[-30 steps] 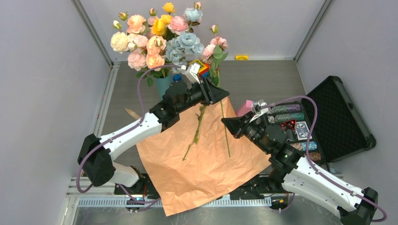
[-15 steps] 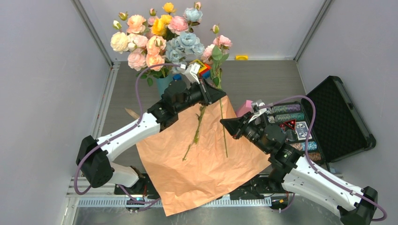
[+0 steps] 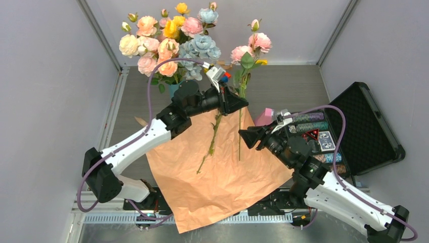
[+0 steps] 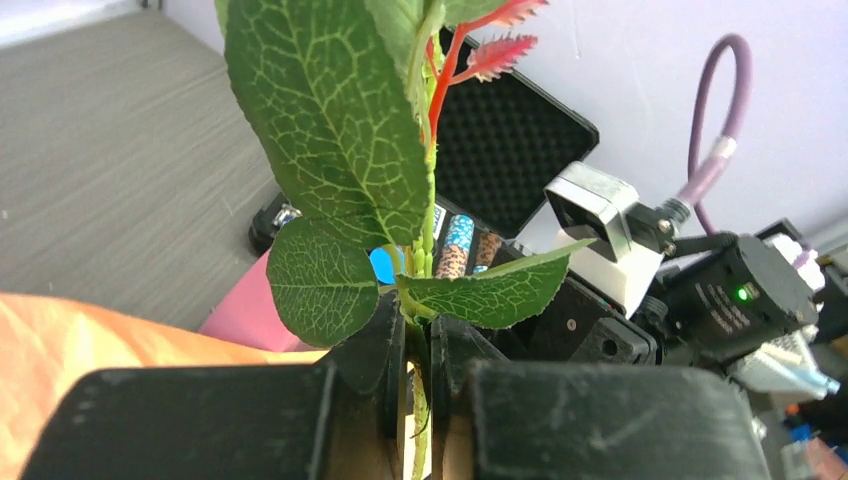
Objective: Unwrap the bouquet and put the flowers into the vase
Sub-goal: Insert the fake flower into the vase.
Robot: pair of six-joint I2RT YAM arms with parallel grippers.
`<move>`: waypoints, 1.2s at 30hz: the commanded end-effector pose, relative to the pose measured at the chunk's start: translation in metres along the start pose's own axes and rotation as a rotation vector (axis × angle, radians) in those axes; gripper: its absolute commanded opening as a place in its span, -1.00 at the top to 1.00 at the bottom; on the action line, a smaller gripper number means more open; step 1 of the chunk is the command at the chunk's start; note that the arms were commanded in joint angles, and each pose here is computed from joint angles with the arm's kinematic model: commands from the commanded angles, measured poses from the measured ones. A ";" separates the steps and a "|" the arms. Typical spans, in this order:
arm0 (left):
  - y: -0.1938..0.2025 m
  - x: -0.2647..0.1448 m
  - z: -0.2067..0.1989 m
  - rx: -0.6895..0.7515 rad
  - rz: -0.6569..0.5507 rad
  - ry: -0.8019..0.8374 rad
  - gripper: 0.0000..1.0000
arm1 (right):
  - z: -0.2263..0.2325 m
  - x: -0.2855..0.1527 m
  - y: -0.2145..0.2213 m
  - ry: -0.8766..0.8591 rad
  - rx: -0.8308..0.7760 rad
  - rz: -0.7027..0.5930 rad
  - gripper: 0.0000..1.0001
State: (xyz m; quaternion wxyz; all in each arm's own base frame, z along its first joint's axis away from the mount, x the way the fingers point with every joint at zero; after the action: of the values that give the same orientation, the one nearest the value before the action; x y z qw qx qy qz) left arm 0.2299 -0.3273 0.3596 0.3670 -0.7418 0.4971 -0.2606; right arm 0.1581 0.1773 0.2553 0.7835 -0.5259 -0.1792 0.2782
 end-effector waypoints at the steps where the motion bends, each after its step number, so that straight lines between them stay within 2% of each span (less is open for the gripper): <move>1: -0.018 -0.008 -0.032 0.186 0.027 0.161 1.00 | -0.003 -0.005 -0.019 0.052 -0.016 -0.057 -0.22; 6: -0.024 -0.020 -0.037 0.331 0.067 0.161 1.00 | -0.003 -0.005 -0.023 0.058 -0.038 -0.045 -0.39; 14: -0.046 -0.049 -0.043 0.597 0.042 0.083 1.00 | -0.002 0.000 -0.032 0.087 -0.049 -0.057 -0.62; 20: -0.077 -0.076 -0.043 0.765 -0.026 -0.005 1.00 | -0.007 0.020 -0.017 0.117 -0.138 0.085 -0.62; 26: -0.115 -0.104 -0.042 0.833 -0.137 -0.073 1.00 | -0.006 0.032 -0.012 0.086 -0.131 0.110 -0.63; 36: -0.175 -0.125 -0.017 0.841 -0.304 -0.127 1.00 | -0.033 0.029 -0.005 0.145 -0.067 0.083 -0.63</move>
State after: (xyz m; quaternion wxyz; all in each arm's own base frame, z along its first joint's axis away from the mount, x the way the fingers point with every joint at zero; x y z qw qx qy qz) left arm 0.2634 -0.1852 0.4636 0.6386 -0.6073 0.2688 -0.3886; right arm 0.1955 0.1770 0.2366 0.7397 -0.6012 -0.0922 0.2878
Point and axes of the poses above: each gripper's point midway between its finger pads, its own x axis out along the fingers, its own z axis along the line the jaws close on, y = z × x, the point moved 6 cm from there along -x, back along the fingers, and after that the axes turned 7 degrees about -x, right-handed, at the moved point
